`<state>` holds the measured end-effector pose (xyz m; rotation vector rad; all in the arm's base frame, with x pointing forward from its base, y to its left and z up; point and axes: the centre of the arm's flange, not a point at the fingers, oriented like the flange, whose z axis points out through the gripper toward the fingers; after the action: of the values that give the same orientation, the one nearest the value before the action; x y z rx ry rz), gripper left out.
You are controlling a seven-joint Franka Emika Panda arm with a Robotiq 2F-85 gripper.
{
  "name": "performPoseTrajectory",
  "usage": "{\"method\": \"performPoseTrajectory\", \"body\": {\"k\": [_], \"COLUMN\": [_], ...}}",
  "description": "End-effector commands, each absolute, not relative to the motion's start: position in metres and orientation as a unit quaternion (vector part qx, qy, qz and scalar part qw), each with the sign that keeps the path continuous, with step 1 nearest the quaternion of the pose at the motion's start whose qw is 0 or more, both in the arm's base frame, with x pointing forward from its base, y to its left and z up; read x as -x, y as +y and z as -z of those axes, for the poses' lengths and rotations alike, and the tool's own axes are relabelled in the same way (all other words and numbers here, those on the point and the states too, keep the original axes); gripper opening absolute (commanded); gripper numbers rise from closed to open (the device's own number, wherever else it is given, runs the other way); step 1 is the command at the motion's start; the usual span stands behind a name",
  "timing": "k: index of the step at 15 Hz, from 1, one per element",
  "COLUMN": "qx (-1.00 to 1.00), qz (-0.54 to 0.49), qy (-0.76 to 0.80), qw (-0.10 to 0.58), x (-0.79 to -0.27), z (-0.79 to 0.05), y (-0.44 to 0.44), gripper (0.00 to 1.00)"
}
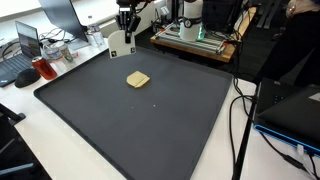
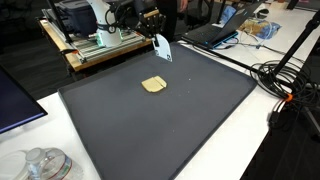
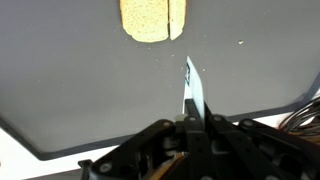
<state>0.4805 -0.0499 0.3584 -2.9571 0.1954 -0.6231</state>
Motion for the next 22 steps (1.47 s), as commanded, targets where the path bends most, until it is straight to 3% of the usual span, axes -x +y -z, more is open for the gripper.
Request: {"method": "performPoseTrajectory", "body": {"k": [1, 7, 15, 22], "qx": [0.971, 0.973, 0.959, 0.958], "qz": [0.206, 0.108, 0.081, 0.080], "qy": [0.081, 0.171, 0.273, 0.277], "qw": [0.088, 0.114, 0.019, 0.007], "x": [-0.457, -0.457, -0.457, -0.462], "z": [-0.362, -0.363, -0.343, -0.332], "y": [-0.071, -0.088, -0.053, -0.034], "gripper": [0.01, 0.01, 0.01, 0.04]}}
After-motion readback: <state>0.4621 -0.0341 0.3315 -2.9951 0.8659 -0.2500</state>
